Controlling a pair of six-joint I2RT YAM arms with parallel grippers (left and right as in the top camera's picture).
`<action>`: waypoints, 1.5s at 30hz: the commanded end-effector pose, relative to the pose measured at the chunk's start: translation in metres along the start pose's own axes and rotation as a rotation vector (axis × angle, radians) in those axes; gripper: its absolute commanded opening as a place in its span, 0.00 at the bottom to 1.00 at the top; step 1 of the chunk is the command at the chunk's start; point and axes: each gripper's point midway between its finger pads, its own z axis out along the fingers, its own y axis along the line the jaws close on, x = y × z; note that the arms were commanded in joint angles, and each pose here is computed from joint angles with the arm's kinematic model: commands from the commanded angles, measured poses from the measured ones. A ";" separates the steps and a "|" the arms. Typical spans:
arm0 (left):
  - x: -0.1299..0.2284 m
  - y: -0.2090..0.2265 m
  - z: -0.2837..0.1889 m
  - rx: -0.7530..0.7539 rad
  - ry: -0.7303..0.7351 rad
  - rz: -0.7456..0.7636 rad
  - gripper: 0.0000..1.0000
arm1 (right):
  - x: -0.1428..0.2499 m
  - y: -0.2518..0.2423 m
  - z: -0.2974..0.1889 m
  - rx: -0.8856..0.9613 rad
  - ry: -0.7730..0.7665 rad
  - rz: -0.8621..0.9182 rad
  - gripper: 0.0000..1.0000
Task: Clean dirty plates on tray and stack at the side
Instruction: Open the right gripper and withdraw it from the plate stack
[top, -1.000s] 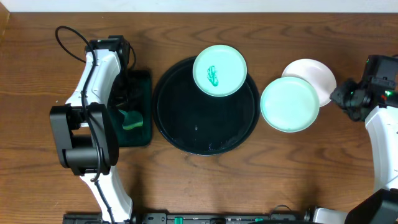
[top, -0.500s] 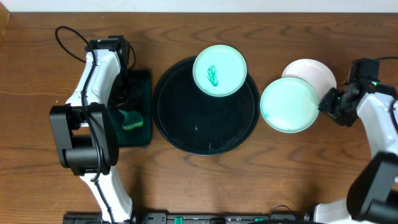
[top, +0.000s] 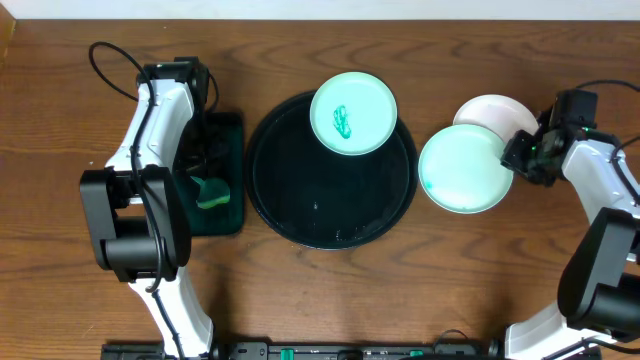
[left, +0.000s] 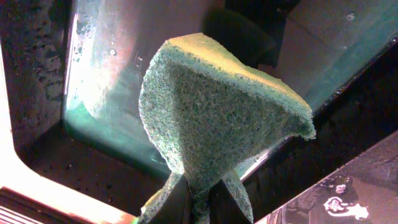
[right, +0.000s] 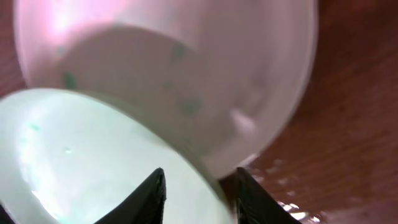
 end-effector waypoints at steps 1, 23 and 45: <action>0.003 0.002 0.002 -0.009 0.013 0.007 0.07 | 0.005 0.015 0.008 -0.027 0.014 -0.057 0.34; 0.005 0.003 0.002 -0.014 0.022 0.008 0.07 | 0.006 0.023 0.023 -0.027 0.017 -0.073 0.06; 0.008 0.004 0.002 -0.020 0.032 0.009 0.07 | -0.005 -0.037 0.017 0.169 -0.040 0.329 0.01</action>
